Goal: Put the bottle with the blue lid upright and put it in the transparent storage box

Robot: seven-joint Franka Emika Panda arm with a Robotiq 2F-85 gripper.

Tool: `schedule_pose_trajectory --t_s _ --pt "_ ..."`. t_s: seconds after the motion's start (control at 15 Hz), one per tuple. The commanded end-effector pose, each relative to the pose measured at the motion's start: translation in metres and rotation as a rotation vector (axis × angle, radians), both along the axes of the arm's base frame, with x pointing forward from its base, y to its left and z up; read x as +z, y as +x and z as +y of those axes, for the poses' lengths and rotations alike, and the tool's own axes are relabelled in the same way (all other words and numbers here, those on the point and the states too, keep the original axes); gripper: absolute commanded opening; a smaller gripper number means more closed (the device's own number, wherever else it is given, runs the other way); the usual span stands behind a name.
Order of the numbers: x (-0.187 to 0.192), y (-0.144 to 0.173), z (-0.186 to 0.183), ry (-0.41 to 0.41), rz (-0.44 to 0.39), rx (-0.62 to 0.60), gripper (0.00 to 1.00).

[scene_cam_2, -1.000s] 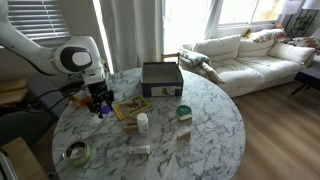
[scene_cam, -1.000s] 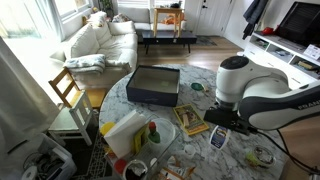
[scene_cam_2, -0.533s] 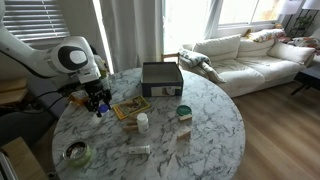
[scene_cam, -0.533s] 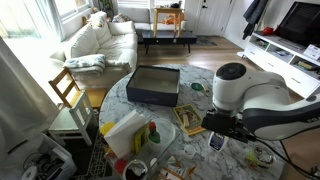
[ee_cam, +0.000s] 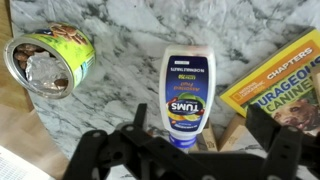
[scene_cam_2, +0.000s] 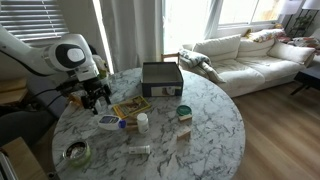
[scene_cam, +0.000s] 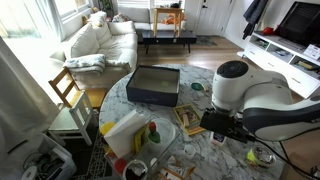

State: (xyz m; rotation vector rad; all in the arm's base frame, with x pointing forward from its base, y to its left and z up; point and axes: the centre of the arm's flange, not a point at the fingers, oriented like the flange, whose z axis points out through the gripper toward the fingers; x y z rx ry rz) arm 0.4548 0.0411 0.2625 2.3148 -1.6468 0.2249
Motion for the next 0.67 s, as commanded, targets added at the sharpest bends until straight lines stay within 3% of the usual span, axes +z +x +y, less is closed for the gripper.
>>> schedule_pose_trajectory --t_s 0.0,0.27,0.6 --pt "0.009 -0.007 -0.007 0.080 -0.020 0.003 1.00" --pt "0.010 -0.008 -0.048 0.227 -0.053 0.068 1.00" --pt "-0.004 -0.004 -0.102 0.360 -0.006 0.111 1.00"
